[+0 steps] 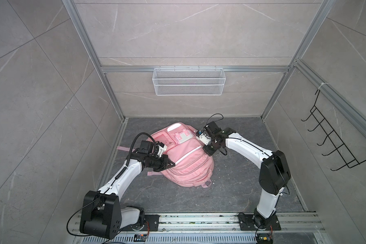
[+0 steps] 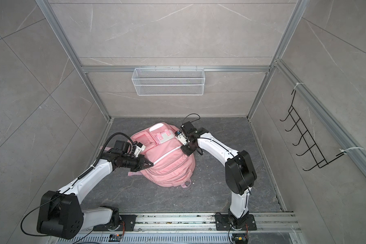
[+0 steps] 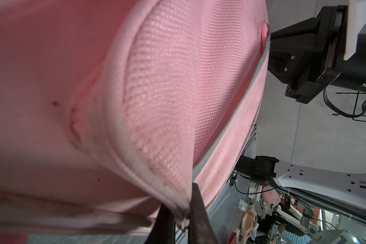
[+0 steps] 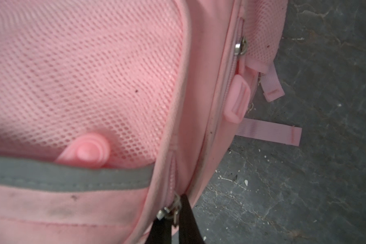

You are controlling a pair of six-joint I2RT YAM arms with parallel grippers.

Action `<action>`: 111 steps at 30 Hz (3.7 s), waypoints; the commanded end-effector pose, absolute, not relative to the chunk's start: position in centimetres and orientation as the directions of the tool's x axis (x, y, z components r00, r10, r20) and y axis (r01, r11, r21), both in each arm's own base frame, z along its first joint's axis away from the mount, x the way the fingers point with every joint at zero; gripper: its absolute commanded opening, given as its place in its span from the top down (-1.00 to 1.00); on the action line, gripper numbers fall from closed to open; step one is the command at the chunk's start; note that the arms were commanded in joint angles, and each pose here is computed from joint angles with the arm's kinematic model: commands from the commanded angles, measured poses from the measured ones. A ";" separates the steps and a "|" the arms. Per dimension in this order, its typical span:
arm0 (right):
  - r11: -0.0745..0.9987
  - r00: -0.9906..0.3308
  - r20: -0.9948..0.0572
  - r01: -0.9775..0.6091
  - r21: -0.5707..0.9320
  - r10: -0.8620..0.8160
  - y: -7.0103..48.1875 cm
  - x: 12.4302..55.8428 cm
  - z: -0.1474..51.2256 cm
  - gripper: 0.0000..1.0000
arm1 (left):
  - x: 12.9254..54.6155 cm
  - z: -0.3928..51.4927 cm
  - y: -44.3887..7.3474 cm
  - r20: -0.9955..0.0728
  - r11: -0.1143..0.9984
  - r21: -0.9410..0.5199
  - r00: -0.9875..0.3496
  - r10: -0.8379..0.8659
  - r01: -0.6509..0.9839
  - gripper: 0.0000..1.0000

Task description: Pack the student bag

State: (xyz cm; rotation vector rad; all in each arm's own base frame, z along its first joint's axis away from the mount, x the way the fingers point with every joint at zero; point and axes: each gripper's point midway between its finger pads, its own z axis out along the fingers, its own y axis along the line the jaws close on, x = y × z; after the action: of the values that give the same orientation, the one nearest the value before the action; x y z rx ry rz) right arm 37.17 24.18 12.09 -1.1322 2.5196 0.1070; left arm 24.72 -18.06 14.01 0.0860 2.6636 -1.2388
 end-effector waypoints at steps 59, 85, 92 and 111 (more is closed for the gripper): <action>0.959 -0.958 -0.208 0.148 0.241 0.200 13.1 38.9 5.5 -0.56 | 34.1 14.3 -3.6 -0.228 0.657 -0.680 -0.758 -0.611 -0.325 -0.85; 0.964 -0.997 -0.069 0.008 0.266 0.027 17.5 24.2 0.7 -0.90 | 42.4 10.5 -19.8 -0.245 0.661 -0.750 -0.933 -0.265 0.009 -0.89; 0.943 -0.990 -0.096 0.064 0.326 0.101 17.3 23.1 2.1 -0.92 | 42.5 10.7 -19.6 -0.221 0.626 -0.780 -0.922 -0.318 -0.029 -0.91; 0.981 -0.652 -0.732 0.143 0.135 0.196 6.8 26.8 22.1 -1.00 | 32.2 21.8 -7.8 -0.655 0.925 -0.380 -0.712 -0.253 0.021 -0.99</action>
State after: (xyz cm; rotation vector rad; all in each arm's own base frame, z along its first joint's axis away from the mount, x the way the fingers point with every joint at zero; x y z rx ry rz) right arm 27.48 10.71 20.69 0.1790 2.3471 0.2993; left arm 34.62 -11.21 22.88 -0.1223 2.3060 -0.6955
